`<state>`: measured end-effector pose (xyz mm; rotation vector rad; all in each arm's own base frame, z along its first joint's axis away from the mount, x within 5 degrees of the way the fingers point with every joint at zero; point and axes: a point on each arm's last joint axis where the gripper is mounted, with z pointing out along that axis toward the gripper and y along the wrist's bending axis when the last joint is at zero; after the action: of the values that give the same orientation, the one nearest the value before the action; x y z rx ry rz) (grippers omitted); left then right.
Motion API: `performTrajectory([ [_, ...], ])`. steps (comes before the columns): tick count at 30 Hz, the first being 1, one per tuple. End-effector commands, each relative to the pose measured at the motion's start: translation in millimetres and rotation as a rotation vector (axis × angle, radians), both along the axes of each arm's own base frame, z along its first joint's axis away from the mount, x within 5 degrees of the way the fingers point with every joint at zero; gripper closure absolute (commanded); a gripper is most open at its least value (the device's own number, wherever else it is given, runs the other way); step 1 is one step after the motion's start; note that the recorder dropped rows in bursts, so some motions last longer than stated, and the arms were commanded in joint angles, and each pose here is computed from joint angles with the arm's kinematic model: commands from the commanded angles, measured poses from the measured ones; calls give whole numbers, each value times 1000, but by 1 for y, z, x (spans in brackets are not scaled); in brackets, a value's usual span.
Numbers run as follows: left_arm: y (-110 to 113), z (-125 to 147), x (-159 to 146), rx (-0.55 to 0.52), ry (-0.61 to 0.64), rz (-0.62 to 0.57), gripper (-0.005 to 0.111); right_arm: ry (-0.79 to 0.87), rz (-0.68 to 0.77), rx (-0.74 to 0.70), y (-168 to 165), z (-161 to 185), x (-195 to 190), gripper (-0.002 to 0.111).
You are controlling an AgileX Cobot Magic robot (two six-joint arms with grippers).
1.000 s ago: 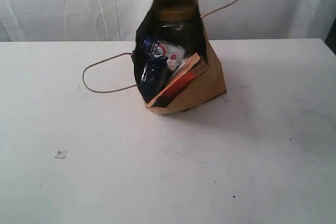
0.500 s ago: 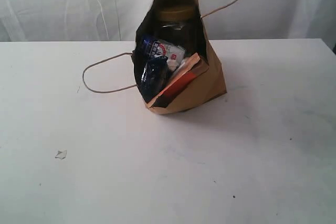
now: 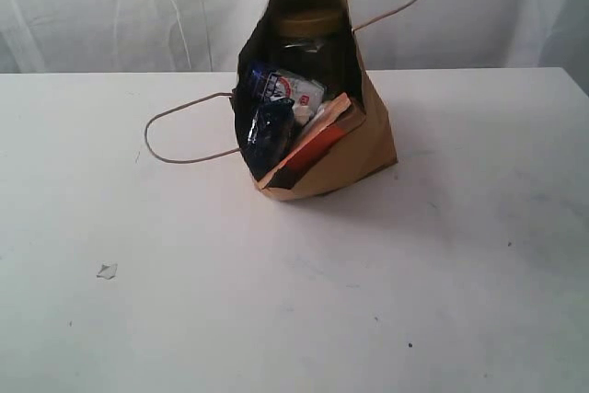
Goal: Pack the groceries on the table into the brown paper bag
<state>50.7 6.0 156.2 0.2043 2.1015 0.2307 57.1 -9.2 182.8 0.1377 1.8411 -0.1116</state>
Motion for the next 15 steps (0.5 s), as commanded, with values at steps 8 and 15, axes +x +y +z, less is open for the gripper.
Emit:
performTrajectory([
  [8, -12, 6, 4, -320, -100, 12, 107, -10, -6, -3, 0, 0, 0, 108],
  [15, -12, 6, 4, -305, -99, 4, 107, -10, -6, -3, 0, 0, 0, 108],
])
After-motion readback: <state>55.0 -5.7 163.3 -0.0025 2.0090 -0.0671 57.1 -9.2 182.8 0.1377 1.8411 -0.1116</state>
